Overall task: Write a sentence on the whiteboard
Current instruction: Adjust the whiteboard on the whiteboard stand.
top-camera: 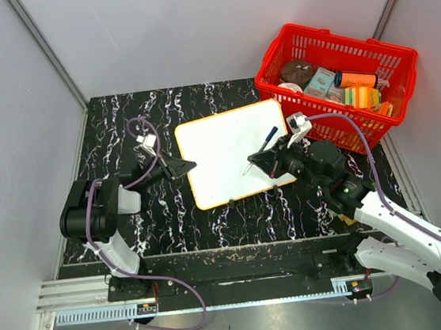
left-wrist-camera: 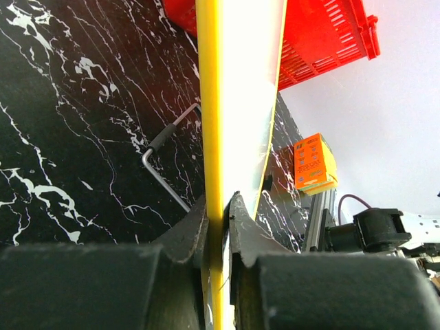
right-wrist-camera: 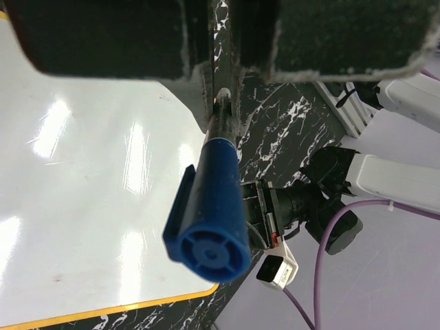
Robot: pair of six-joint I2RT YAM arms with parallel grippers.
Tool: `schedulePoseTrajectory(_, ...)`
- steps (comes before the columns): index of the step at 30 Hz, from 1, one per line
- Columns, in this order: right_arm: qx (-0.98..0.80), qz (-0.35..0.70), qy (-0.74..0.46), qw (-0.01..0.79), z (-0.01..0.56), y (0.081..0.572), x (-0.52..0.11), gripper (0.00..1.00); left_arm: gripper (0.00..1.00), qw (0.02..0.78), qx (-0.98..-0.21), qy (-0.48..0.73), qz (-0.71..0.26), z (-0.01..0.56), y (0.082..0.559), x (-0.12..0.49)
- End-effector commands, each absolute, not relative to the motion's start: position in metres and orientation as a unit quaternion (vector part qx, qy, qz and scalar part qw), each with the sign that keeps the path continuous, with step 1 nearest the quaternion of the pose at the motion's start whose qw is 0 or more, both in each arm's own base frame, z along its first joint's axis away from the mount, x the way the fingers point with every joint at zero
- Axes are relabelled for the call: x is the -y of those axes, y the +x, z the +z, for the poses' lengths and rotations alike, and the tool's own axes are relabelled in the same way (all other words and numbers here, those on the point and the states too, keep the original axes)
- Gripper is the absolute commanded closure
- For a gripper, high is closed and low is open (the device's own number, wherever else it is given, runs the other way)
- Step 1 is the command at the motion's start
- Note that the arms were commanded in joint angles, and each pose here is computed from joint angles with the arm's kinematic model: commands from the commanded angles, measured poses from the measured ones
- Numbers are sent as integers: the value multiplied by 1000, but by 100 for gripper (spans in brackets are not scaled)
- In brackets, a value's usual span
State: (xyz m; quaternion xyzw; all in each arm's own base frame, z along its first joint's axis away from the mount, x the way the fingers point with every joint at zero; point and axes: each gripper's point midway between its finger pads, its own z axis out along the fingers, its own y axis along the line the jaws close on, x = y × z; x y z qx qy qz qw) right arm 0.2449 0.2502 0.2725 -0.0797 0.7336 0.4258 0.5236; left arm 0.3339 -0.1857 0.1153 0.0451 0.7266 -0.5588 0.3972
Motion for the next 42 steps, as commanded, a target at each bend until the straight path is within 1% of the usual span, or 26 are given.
schedulePoseTrajectory(1, -714, 416, -93, 556, 295, 254, -250, 100, 100, 408, -760, 95, -496, 85, 330, 191)
schedulePoseTrajectory(3, -713, 400, -105, 567, 298, 262, -252, 100, 100, 405, -767, 107, -487, 85, 328, 194)
schedulePoseTrajectory(7, -690, 384, -130, 600, 328, 273, -255, 100, 100, 405, -780, 118, -463, 82, 328, 197)
schedulePoseTrajectory(12, -682, 368, -141, 616, 339, 280, -255, 100, 100, 399, -791, 120, -449, 78, 325, 199)
schedulePoseTrajectory(14, -683, 368, -143, 614, 337, 280, -256, 100, 96, 395, -794, 118, -447, 77, 324, 198)
schedulePoseTrajectory(15, -684, 368, -143, 613, 336, 281, -256, 100, 92, 392, -796, 120, -446, 75, 321, 199)
schedulePoseTrajectory(17, -685, 370, -143, 611, 333, 280, -257, 100, 88, 389, -797, 120, -446, 74, 320, 200)
schedulePoseTrajectory(18, -686, 371, -143, 610, 331, 280, -258, 100, 80, 384, -801, 119, -443, 72, 318, 201)
schedulePoseTrajectory(20, -687, 374, -143, 606, 327, 280, -259, 100, 72, 379, -806, 120, -438, 70, 316, 201)
schedulePoseTrajectory(21, -688, 374, -144, 605, 326, 280, -260, 100, 69, 379, -807, 123, -437, 71, 315, 203)
schedulePoseTrajectory(22, -688, 375, -142, 604, 326, 280, -260, 100, 63, 382, -805, 126, -436, 74, 315, 203)
schedulePoseTrajectory(24, -687, 378, -142, 605, 327, 279, -260, 100, 59, 384, -808, 127, -428, 75, 315, 202)
schedulePoseTrajectory(25, -686, 379, -141, 605, 328, 279, -260, 100, 52, 390, -807, 129, -425, 79, 316, 202)
schedulePoseTrajectory(28, -686, 379, -141, 605, 327, 278, -259, 100, 43, 392, -808, 136, -419, 85, 317, 201)
schedulePoseTrajectory(29, -685, 380, -140, 606, 328, 277, -258, 100, 39, 388, -811, 142, -414, 85, 318, 201)
schedulePoseTrajectory(31, -683, 380, -138, 607, 329, 277, -257, 100, 33, 396, -810, 148, -407, 91, 319, 199)
schedulePoseTrajectory(32, -683, 381, -139, 607, 330, 276, -257, 100, 29, 397, -811, 151, -403, 92, 319, 198)
schedulePoseTrajectory(36, -685, 382, -139, 605, 328, 276, -258, 100, 19, 417, -801, 156, -399, 108, 320, 197)
schedulePoseTrajectory(42, -685, 380, -141, 605, 329, 276, -258, 100, 14, 442, -794, 142, -393, 129, 330, 189)
